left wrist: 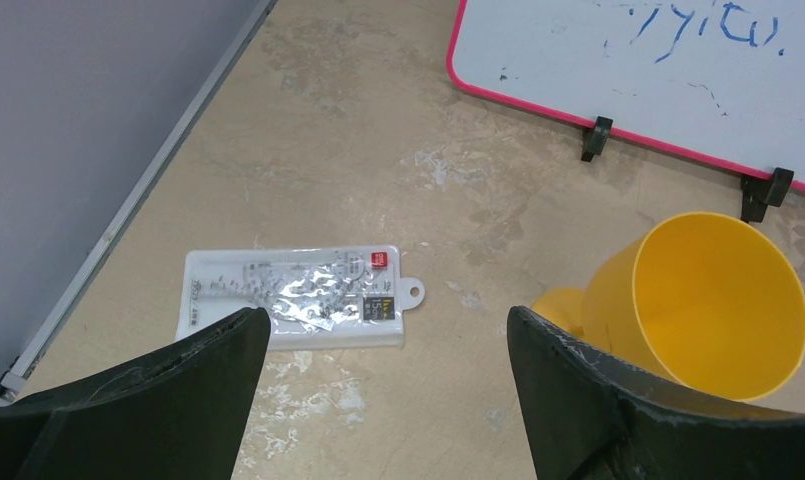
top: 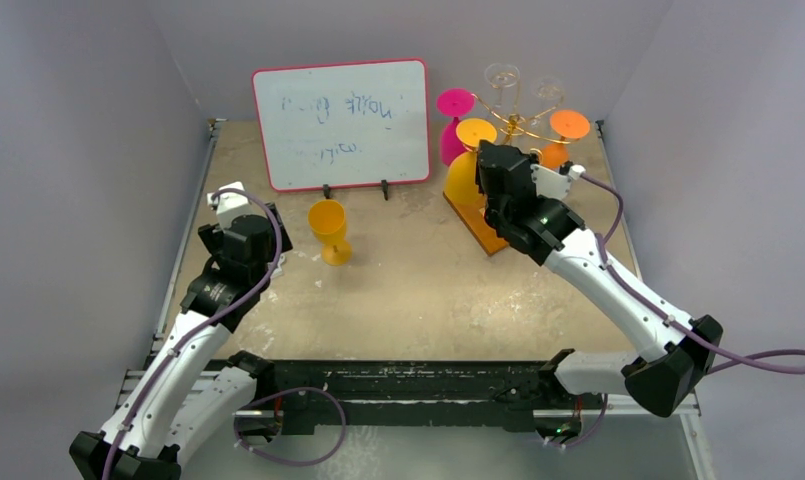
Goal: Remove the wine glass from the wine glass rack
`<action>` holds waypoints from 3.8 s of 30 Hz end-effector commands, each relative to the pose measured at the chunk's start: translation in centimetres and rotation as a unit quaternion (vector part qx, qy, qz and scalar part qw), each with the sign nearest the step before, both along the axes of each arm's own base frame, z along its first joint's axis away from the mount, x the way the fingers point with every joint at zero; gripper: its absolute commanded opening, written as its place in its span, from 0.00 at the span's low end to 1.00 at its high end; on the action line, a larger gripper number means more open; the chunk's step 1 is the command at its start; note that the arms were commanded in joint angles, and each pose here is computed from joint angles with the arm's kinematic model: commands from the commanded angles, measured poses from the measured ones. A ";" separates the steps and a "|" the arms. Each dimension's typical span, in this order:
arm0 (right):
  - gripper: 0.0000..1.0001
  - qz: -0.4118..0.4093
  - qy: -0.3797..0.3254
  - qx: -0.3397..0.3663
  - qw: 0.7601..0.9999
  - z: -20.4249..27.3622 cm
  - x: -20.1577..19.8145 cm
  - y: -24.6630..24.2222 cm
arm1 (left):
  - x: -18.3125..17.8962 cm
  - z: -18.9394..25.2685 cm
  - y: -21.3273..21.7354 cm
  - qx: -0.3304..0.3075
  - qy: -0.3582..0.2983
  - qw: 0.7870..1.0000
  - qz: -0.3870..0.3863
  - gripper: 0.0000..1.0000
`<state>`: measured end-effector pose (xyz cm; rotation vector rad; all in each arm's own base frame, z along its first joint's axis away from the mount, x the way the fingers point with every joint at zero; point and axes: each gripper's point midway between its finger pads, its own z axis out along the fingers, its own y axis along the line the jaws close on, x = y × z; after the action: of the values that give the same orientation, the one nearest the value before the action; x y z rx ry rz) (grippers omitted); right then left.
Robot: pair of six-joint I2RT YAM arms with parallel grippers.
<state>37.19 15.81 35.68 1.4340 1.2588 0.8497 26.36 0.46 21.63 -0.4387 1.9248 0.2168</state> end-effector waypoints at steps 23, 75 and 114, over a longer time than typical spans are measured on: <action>0.00 -0.107 -0.018 0.085 0.990 2.5 -1.1 -2.3 | 0.6 0.6 -0.5 -0.002 -0.015 1.000 -0.011 0.88; 0.00 0.074 -0.067 -0.035 0.994 3.1 -7.0 -2.3 | 0.6 0.6 -0.5 -0.002 -0.011 1.000 -0.013 0.88; 0.00 0.520 -0.283 -0.223 0.775 -7.3 -17.0 10.7 | -3.1 8.5 -22.3 -0.367 0.014 0.797 -0.479 0.84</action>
<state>21.83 25.14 24.24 0.1220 1.7584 1.2936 25.17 -18.11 26.96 -0.0359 2.0671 -0.9408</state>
